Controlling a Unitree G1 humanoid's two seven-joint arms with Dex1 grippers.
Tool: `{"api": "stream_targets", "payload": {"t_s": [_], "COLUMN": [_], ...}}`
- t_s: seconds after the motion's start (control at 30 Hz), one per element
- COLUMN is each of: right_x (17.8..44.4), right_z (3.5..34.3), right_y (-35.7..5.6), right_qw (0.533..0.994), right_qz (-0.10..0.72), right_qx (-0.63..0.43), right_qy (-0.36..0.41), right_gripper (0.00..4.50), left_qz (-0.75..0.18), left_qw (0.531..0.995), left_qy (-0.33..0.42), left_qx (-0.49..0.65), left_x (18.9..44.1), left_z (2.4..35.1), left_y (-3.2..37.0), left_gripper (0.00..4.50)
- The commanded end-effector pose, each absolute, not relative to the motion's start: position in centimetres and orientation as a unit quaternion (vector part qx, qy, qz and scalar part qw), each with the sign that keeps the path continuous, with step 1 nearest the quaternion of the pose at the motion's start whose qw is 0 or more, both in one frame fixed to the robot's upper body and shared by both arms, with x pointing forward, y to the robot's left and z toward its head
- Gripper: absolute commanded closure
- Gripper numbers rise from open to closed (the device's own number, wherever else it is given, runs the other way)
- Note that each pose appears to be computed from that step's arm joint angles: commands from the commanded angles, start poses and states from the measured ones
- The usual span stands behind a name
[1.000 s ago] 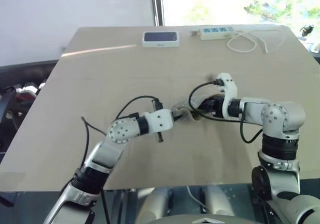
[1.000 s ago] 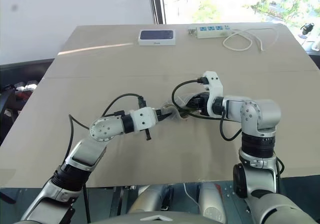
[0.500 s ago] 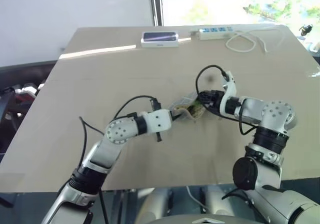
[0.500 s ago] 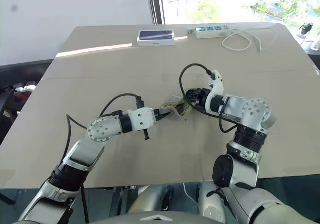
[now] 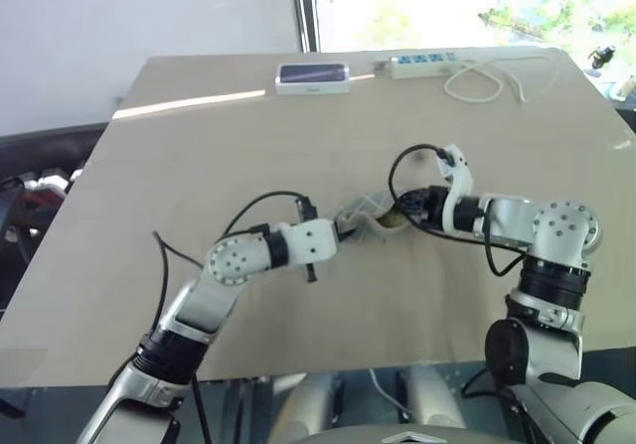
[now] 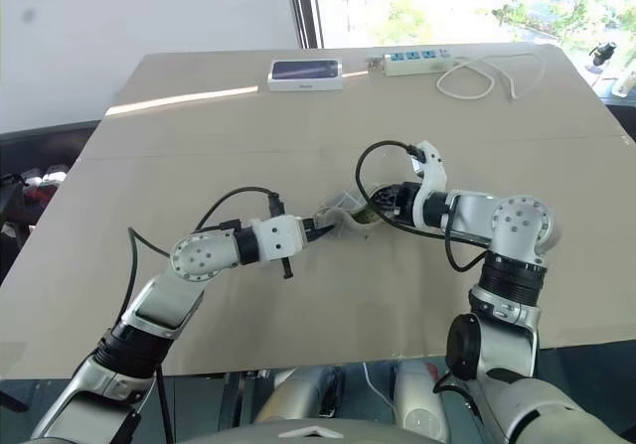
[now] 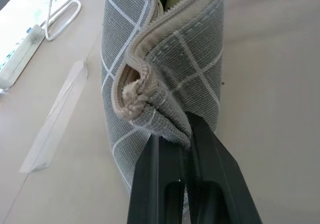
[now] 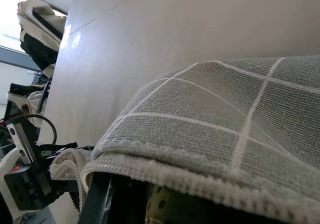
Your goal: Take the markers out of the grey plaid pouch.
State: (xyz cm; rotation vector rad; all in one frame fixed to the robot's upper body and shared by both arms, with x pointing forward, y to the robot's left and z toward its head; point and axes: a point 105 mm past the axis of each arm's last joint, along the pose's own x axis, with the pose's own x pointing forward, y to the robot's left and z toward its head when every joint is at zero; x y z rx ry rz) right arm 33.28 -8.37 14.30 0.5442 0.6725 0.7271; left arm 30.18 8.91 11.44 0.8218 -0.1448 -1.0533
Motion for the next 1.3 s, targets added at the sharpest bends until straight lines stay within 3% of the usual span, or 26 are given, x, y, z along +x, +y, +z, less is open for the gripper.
{"api": "stream_targets", "payload": {"t_s": [0.03,0.1,0.53,0.77,0.93,1.3], "right_x": [32.6,32.6,32.6,32.3,31.9,31.1], "right_z": [15.4,15.2,14.7,12.6,12.3,12.6], "right_y": [-8.0,-8.1,-8.3,-8.7,-8.6,-8.0], "right_qw": [0.847,0.851,0.863,0.891,0.873,0.827], "right_qz": [0.372,0.368,0.368,0.371,0.406,0.45], "right_qx": [0.237,0.228,0.186,-0.025,-0.17,-0.299], "right_qy": [0.296,0.297,0.291,0.261,0.212,0.154], "right_gripper": [2.3,1.94,1.94,1.94,1.94,1.94], "left_qz": [-0.476,-0.477,-0.479,-0.479,-0.479,-0.482], "left_qw": [0.788,0.788,0.788,0.789,0.789,0.788], "left_qy": [-0.046,-0.046,-0.047,-0.048,-0.048,-0.051], "left_qx": [0.387,0.386,0.384,0.382,0.382,0.379], "left_x": [30.6,30.5,30.5,30.6,30.7,30.9], "left_z": [10.9,10.8,10.8,11.0,11.1,11.2], "left_y": [10.0,9.9,9.7,9.6,9.7,9.4], "left_gripper": [4.5,4.5,4.5,4.5,4.5,4.5]}}
